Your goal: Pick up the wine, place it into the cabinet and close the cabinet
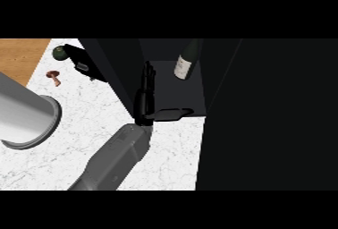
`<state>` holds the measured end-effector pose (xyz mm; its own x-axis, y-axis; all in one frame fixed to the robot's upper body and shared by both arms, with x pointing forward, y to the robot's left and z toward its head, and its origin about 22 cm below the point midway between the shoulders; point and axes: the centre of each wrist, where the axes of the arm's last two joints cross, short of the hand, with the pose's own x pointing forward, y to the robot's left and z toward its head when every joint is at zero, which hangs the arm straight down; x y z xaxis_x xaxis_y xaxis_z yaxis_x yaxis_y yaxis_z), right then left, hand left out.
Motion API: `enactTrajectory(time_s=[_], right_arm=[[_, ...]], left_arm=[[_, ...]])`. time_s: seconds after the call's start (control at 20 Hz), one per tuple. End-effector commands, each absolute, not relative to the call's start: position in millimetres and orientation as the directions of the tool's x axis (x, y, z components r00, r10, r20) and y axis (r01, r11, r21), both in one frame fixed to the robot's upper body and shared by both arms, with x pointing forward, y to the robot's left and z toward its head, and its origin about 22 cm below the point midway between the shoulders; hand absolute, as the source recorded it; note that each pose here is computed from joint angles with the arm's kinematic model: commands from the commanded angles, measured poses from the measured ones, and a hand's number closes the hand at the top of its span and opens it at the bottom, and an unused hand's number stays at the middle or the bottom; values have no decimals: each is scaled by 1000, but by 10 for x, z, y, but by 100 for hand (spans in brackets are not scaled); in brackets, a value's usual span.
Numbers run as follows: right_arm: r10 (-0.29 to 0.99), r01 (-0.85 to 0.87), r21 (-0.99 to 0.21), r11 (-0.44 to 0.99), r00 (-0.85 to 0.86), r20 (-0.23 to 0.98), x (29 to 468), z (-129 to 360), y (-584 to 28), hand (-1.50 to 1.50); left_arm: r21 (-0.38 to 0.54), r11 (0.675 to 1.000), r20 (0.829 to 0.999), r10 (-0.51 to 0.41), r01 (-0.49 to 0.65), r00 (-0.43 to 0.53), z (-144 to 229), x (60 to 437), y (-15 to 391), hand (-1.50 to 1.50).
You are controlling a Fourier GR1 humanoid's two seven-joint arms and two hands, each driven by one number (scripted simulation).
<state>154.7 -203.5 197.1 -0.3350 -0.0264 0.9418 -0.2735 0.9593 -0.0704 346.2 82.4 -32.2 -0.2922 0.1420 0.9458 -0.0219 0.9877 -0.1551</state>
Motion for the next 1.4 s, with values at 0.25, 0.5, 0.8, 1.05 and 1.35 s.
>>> enactTrajectory(time_s=[0.25,0.5,0.8,1.05,1.35], right_arm=[[-23,-261,-71,963,-340,940,1402,1964,-2079,-150],[-27,-239,-65,969,-362,932,1385,1987,-2199,-150],[-41,-252,-56,966,-363,931,1478,2017,-2115,-150],[-23,-293,-92,952,-365,931,1306,1982,-2206,-150],[-53,-358,-68,931,-317,947,1338,2038,-2212,-150]], left_arm=[[-186,982,931,186,29,-314,-288,2579,498,-150],[-224,975,917,215,15,-337,-141,2320,488,-150],[-210,977,924,190,-25,-331,16,1909,760,-150],[-275,961,907,251,-22,-337,247,1759,753,-150],[-248,966,902,257,72,-347,329,1640,1120,-150]])
